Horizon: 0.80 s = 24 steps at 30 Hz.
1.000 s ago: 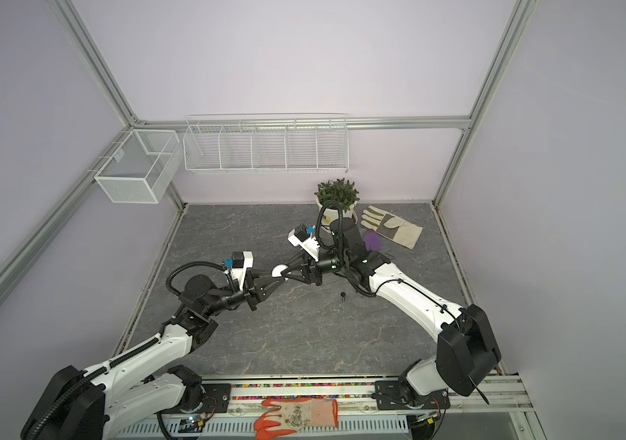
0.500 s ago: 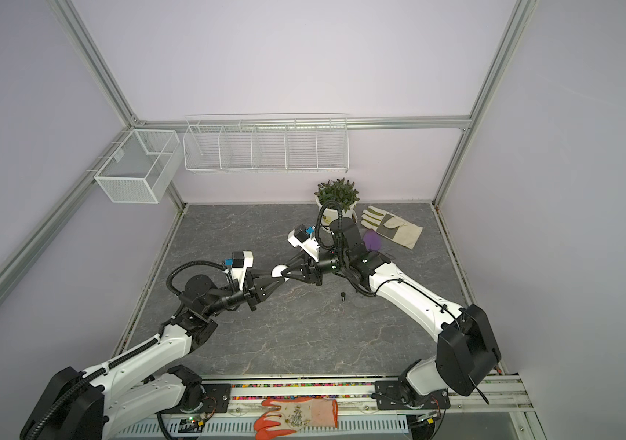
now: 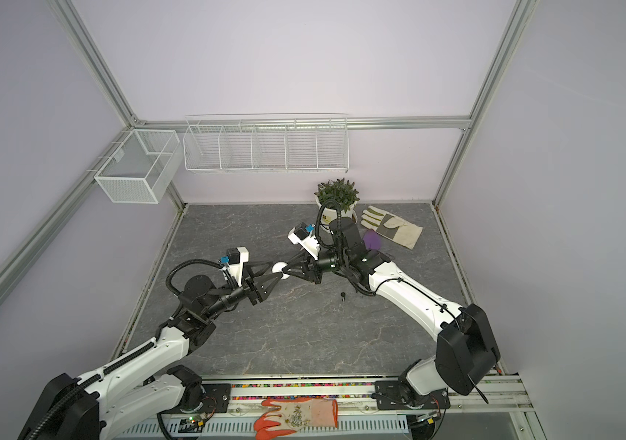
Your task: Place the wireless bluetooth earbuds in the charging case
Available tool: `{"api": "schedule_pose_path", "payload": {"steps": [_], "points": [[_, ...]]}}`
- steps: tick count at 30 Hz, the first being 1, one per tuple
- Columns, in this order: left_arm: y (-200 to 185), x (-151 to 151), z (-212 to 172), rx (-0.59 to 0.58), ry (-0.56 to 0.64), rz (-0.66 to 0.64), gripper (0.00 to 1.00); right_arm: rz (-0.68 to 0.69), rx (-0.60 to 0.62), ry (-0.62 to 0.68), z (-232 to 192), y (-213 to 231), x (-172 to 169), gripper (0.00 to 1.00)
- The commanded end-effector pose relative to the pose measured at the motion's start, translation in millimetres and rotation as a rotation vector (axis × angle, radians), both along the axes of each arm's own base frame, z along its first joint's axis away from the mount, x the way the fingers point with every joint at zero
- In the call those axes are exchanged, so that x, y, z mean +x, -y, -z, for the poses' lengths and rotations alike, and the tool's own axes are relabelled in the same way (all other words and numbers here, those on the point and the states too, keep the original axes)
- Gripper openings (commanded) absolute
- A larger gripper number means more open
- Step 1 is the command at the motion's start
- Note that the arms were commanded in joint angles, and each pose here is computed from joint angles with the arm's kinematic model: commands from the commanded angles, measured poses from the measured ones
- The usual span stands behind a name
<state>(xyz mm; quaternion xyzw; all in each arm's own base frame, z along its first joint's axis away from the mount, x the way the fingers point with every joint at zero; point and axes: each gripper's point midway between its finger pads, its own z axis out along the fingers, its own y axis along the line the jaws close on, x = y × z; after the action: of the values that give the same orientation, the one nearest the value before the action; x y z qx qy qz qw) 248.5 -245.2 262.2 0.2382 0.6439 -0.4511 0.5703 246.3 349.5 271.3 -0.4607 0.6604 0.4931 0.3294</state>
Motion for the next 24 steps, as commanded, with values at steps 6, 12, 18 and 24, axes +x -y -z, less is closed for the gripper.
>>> {"api": "schedule_pose_path", "payload": {"steps": [6, 12, 18, 24], "points": [[-18, 5, 0, -0.033, 0.002, -0.107, 0.66, 0.053, -0.026, -0.042, 7, -2, 21, 0.16], [-38, 10, -2, -0.029, -0.035, -0.226, 0.66, 0.118, -0.068, -0.138, 30, -10, 42, 0.16], [-62, 24, -3, -0.010, -0.107, -0.385, 0.66, 0.220, -0.118, -0.232, 61, -19, 63, 0.16], [-84, 43, 7, -0.019, -0.222, -0.493, 0.65, 0.316, -0.186, -0.292, 92, -36, 85, 0.16]]}}
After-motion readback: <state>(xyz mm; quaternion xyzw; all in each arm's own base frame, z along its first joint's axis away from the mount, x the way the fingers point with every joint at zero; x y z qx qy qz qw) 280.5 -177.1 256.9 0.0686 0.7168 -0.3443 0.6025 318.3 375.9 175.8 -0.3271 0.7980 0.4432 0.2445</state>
